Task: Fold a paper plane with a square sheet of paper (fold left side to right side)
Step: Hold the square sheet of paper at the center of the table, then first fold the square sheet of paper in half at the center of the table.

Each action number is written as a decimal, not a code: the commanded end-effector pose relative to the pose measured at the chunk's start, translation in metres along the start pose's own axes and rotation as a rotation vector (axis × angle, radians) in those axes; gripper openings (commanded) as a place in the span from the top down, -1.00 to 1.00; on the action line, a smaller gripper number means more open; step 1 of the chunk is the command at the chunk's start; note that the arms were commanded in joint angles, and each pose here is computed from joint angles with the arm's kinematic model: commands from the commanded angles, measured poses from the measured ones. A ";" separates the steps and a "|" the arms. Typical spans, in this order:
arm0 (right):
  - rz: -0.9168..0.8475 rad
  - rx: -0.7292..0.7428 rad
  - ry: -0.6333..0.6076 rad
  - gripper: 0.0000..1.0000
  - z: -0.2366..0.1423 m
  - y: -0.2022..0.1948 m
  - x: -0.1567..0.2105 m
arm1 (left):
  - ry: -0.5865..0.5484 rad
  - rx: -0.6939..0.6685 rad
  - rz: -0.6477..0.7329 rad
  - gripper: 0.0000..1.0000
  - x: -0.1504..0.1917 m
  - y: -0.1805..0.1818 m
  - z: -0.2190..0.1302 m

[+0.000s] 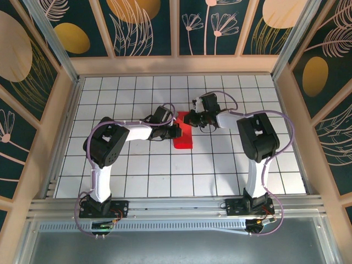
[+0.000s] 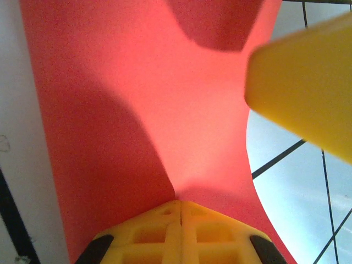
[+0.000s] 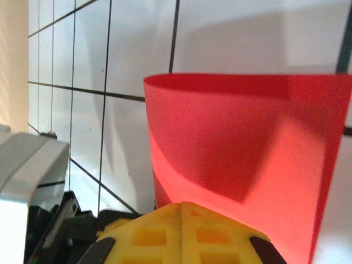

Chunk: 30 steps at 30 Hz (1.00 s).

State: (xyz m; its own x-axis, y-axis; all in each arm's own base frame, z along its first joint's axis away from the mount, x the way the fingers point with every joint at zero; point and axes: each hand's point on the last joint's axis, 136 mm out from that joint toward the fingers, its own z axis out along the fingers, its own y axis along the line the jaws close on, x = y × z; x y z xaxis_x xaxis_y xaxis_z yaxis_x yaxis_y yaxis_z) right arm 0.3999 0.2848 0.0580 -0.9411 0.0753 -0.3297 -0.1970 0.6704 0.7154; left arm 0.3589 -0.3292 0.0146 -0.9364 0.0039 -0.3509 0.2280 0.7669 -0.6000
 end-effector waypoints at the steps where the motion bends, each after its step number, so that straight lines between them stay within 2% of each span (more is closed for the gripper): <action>1: 0.010 -0.018 0.021 1.00 0.013 -0.001 0.005 | 0.095 -0.106 -0.024 1.00 0.032 0.031 0.015; 16: 0.119 0.212 0.099 1.00 0.024 -0.073 0.031 | 0.127 -0.070 -0.063 1.00 0.057 0.030 0.002; 22: 0.133 0.248 0.103 1.00 0.021 -0.085 0.034 | 0.161 -0.094 -0.081 1.00 0.083 0.041 -0.014; 30: 0.134 0.226 0.107 1.00 0.023 -0.084 0.034 | 0.187 -0.085 -0.106 1.00 0.112 0.046 -0.034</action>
State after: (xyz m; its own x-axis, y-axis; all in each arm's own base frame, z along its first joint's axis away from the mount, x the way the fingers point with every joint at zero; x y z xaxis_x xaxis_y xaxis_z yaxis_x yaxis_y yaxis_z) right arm 0.3983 0.2797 0.0190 -0.9669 0.0747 -0.2439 -0.1188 0.7145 0.6895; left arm 0.3107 -0.2989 0.0129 -0.9346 -0.0073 -0.3556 0.2276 0.7562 -0.6135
